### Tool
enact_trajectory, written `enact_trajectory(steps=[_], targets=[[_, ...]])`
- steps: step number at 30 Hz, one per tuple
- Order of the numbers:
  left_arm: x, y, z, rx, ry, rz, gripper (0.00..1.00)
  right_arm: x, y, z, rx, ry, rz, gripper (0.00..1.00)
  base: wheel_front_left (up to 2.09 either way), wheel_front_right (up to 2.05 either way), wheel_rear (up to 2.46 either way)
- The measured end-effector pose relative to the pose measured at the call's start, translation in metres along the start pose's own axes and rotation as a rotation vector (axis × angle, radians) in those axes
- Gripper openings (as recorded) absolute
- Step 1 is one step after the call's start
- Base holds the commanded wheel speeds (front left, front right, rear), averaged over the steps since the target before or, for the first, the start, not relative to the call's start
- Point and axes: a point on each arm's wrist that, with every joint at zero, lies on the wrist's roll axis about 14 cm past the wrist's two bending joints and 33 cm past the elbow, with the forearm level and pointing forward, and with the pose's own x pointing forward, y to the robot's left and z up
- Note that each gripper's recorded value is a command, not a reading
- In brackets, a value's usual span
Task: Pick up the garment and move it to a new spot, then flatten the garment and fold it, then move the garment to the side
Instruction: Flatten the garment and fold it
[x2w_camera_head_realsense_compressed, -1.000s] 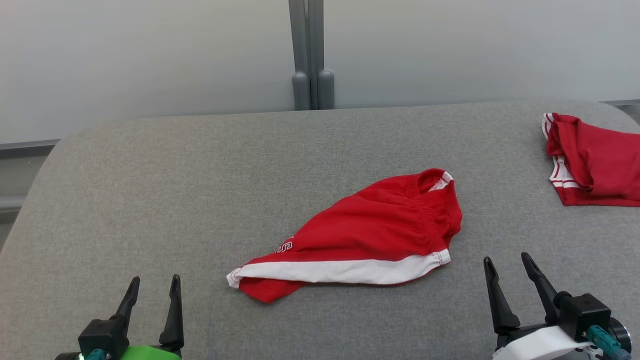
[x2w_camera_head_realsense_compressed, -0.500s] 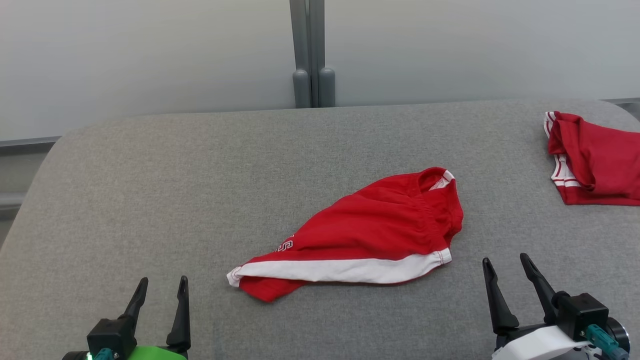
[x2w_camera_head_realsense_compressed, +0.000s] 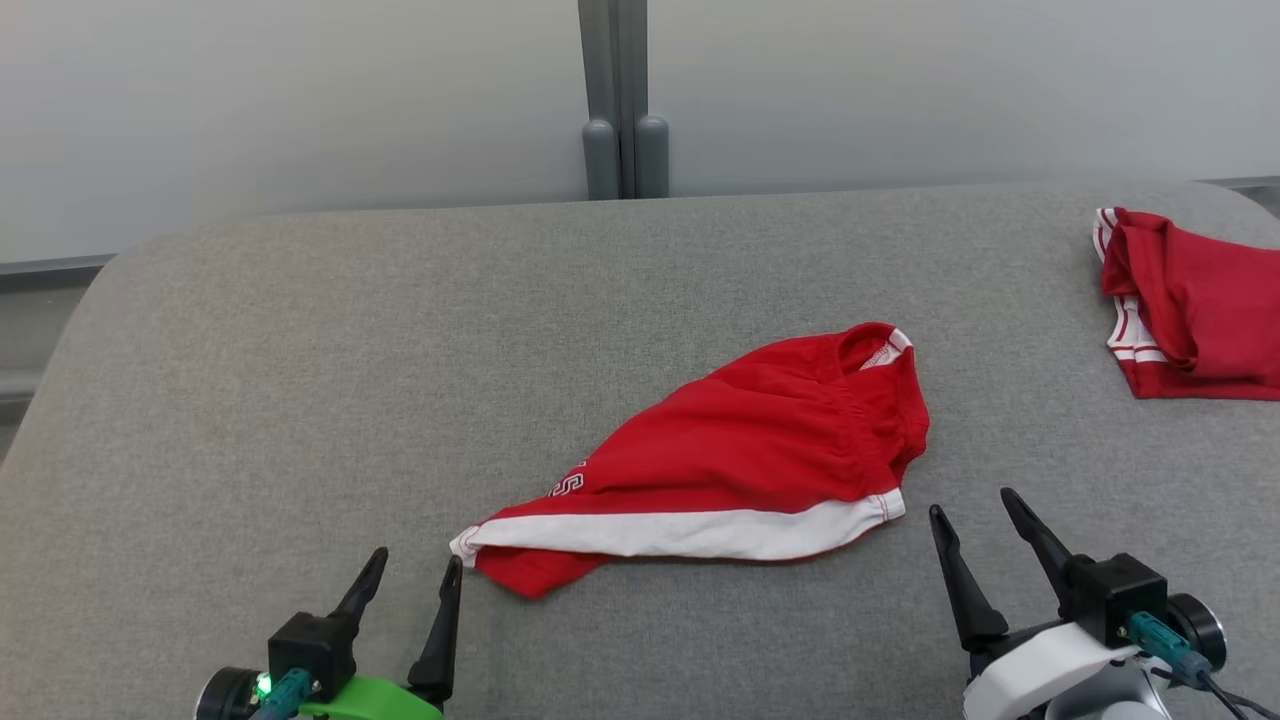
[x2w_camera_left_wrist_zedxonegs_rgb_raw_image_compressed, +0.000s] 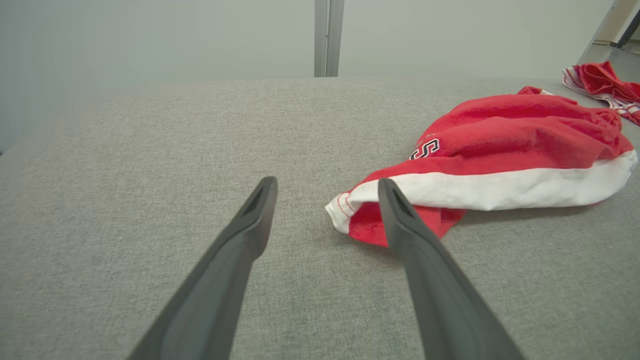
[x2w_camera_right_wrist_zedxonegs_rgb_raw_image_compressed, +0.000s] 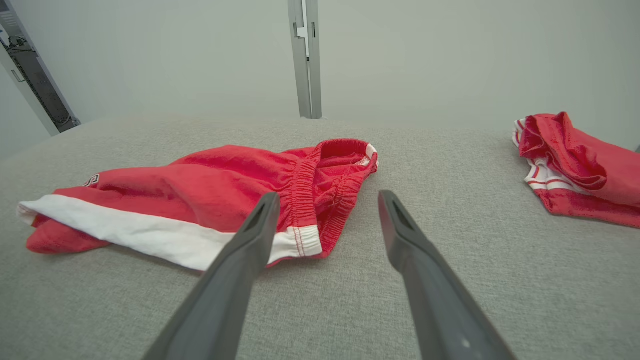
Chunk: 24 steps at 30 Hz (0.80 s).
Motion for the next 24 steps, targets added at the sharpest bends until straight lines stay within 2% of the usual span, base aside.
enact_trajectory(steps=[10, 24], targets=[[0.027, -0.013, -0.030, -0.004, 0.123, -0.072, 1.00, 0.025, 0.003, -0.031, -0.033, 0.115, 0.073, 1.00, 0.00, 0.00, 0.00], [0.055, -0.007, -0.059, -0.008, 0.238, -0.092, 1.00, 0.053, 0.018, -0.076, -0.036, 0.264, 0.172, 1.00, 0.00, 0.00, 0.00]])
